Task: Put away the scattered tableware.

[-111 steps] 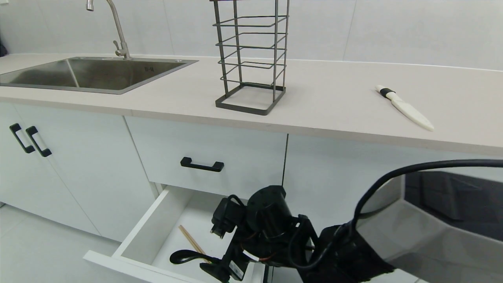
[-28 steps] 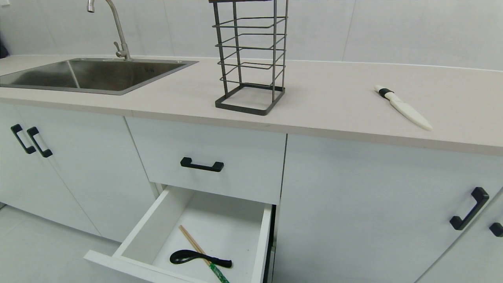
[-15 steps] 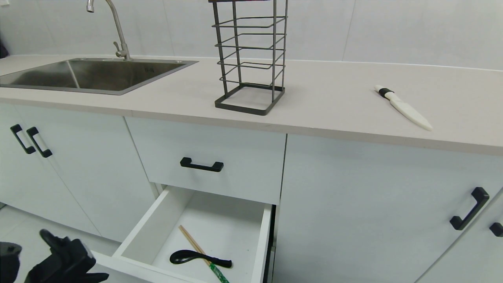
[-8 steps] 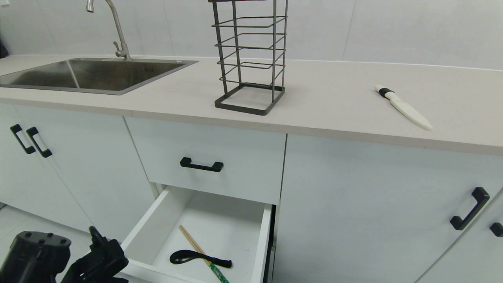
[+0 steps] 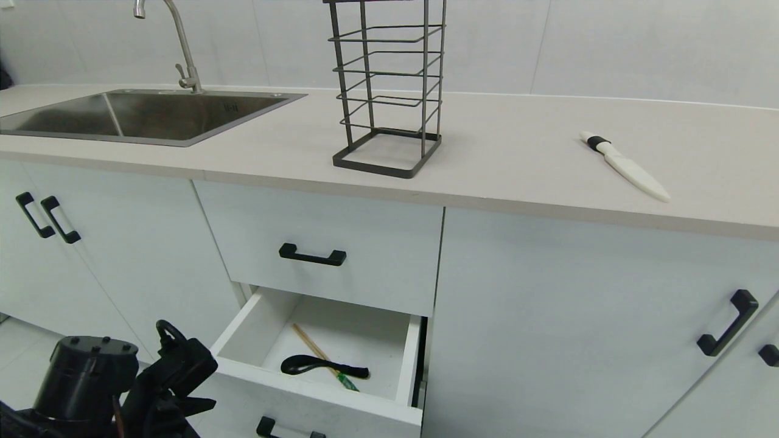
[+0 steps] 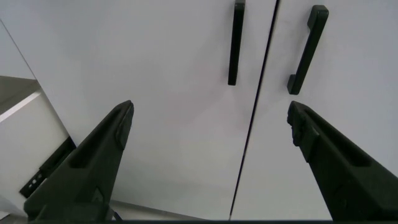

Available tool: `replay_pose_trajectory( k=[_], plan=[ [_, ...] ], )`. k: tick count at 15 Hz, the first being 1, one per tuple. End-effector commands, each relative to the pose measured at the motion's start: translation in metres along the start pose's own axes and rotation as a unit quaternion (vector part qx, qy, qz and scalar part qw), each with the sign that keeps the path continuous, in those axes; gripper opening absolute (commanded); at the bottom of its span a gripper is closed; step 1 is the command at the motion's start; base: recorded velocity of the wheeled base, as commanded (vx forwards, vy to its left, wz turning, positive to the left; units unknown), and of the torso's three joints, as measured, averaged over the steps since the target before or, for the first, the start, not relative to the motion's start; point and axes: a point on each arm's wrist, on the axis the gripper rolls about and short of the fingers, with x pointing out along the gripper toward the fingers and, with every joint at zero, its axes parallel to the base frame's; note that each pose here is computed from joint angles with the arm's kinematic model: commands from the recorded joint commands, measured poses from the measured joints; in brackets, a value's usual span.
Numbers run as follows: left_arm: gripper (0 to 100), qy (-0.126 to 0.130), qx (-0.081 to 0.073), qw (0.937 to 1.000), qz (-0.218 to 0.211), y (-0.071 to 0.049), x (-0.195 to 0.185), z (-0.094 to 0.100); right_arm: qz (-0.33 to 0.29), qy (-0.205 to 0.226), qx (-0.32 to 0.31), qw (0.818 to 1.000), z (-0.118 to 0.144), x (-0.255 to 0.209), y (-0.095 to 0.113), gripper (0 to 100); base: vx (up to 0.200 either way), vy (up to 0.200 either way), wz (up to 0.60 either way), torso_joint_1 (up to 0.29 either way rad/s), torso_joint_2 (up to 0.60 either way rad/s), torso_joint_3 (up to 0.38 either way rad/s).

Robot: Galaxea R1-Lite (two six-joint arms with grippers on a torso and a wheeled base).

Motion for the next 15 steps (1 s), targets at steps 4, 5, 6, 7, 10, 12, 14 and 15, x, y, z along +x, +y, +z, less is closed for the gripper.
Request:
replay_pose_trajectory(
  k=[4,5,6,7,10,12,14,15],
  plan=[
    [100,0.001,-0.001,1.0000,-0.001,0.006,0.017,0.007,0.000,0.001,0.000,1.000,0.000,0.000,0.000,100,0.000,0.000,0.00,0.000,0.00,0.000],
    [100,-0.004,0.001,1.0000,0.000,0.007,0.020,0.008,0.000,0.001,0.000,1.000,0.000,0.000,0.000,100,0.000,0.000,0.00,0.000,0.00,0.000],
    [100,-0.007,0.000,1.0000,0.001,0.009,0.023,0.011,0.000,0.001,0.000,1.000,0.000,0.000,0.000,100,0.000,0.000,0.00,0.000,0.00,0.000],
    [100,-0.009,0.001,1.0000,0.002,0.010,0.026,0.014,0.000,0.001,0.000,1.000,0.000,0.000,0.000,100,0.000,0.000,0.00,0.000,0.00,0.000],
    [100,-0.017,-0.003,0.9998,0.009,0.018,0.035,0.024,0.000,0.001,0.000,1.000,0.000,0.000,0.000,100,0.000,0.000,0.00,0.000,0.00,0.000],
    [100,-0.027,-0.008,0.9994,0.018,0.026,0.040,0.033,-0.001,0.001,0.000,1.000,0.000,0.000,0.000,100,0.000,0.000,0.00,0.000,0.00,0.000],
    [100,-0.028,-0.009,0.9994,0.019,0.028,0.043,0.036,0.000,0.001,0.000,1.000,0.000,0.000,0.000,100,0.000,0.000,0.00,0.000,0.00,0.000],
    [100,-0.033,-0.008,0.9992,0.021,0.030,0.046,0.040,-0.001,0.001,0.000,1.000,0.000,0.000,0.000,100,0.000,0.000,0.00,0.000,0.00,0.000]
  ],
)
